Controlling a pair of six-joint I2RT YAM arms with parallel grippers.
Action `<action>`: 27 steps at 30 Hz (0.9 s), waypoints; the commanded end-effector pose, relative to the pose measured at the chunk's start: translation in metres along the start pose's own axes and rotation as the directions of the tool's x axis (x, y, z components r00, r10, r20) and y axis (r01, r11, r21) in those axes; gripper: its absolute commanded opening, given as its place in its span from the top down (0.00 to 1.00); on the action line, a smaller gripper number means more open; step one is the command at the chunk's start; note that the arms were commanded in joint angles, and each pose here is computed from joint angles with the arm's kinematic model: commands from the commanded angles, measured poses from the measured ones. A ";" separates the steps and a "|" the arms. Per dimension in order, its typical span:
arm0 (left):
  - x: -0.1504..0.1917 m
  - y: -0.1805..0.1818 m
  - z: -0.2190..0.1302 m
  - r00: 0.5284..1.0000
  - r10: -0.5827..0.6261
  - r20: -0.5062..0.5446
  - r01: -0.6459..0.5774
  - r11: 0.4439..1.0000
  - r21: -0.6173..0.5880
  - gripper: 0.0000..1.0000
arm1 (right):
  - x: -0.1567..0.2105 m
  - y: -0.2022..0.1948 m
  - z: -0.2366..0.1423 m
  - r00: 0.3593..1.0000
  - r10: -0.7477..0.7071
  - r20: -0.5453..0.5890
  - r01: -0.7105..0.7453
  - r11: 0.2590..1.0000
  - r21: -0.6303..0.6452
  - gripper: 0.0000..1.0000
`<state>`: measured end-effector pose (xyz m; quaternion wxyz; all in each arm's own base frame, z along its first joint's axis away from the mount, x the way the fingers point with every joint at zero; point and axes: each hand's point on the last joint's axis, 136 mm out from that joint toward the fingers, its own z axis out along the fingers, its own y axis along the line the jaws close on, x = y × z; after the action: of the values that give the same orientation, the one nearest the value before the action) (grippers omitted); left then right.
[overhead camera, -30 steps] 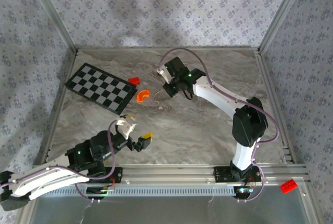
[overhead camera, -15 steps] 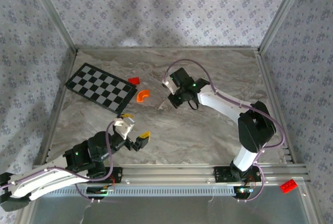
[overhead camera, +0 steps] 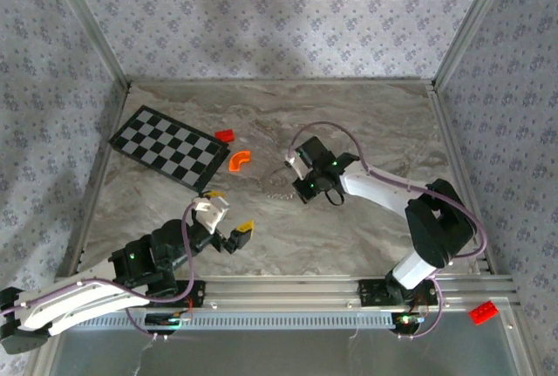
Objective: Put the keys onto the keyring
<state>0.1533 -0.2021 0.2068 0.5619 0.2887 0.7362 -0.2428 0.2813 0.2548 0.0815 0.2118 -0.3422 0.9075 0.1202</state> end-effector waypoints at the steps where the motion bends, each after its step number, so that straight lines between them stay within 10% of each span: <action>1: -0.016 0.003 -0.002 0.999 -0.002 0.049 0.002 1.000 -0.013 0.00 | -0.006 0.008 -0.008 0.998 0.033 0.054 -0.031 0.999 -0.030 1.00; 27: -0.021 -0.004 0.007 0.999 -0.007 0.037 0.007 1.000 -0.002 0.00 | 0.041 0.037 0.006 0.995 0.094 0.030 -0.091 0.992 -0.082 1.00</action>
<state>0.1563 -0.2096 0.1982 0.5520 0.2994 0.7434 -0.2302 0.2320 0.2557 0.0539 0.1948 -0.3169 0.9154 0.1538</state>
